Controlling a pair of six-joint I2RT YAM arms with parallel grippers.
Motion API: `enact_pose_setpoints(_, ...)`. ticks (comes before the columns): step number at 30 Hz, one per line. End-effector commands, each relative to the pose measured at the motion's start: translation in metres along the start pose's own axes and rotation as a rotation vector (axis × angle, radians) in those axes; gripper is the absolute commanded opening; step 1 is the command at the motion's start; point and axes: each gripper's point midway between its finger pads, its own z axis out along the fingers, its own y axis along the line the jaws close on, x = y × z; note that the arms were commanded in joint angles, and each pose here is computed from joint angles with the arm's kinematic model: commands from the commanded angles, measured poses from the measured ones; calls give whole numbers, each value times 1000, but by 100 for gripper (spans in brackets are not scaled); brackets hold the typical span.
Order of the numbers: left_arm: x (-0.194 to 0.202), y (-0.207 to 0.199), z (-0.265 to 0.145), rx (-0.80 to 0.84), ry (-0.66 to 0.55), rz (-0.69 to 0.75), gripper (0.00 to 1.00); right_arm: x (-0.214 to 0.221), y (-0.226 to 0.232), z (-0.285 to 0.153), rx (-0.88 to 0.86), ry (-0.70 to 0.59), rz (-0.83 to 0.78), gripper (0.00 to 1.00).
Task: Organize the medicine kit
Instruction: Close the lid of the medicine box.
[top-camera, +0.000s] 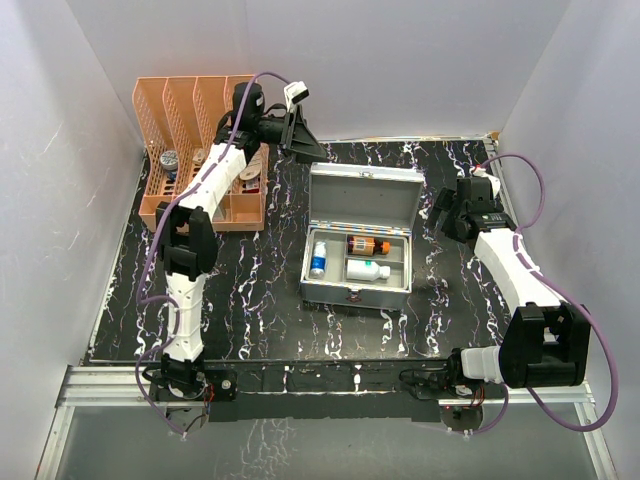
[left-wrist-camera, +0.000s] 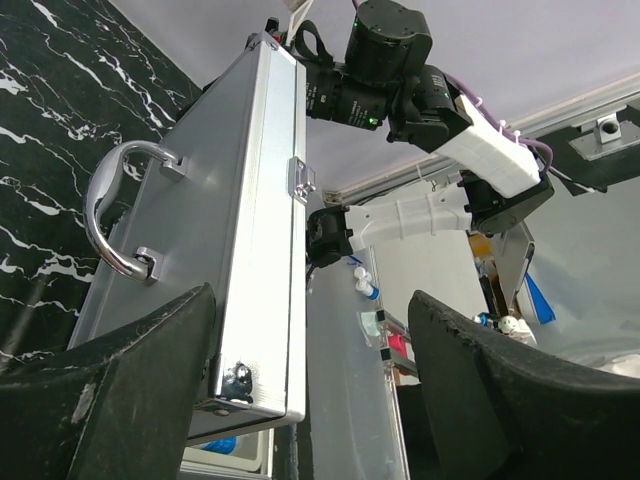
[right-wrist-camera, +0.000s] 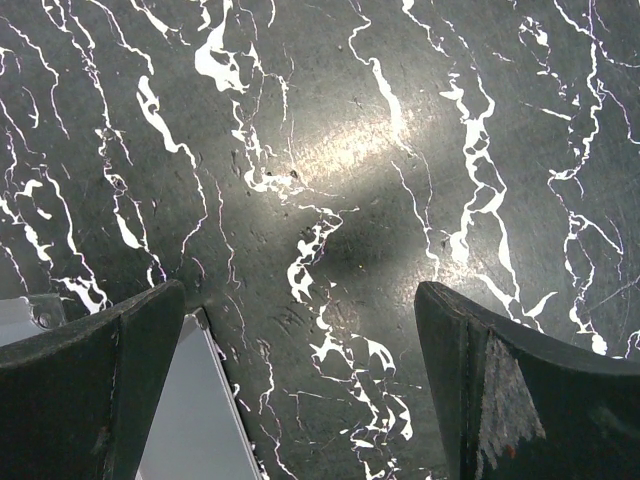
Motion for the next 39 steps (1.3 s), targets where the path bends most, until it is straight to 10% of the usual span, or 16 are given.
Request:
enact_pose_setpoints(1,0,-57,0,-14,-7,67,75,-19,3,-7,-18,-80,37,98)
enact_pose_setpoints(39,45,-86,17,-156,60,72,73,-7,-8,-12,-27,-64,36,98)
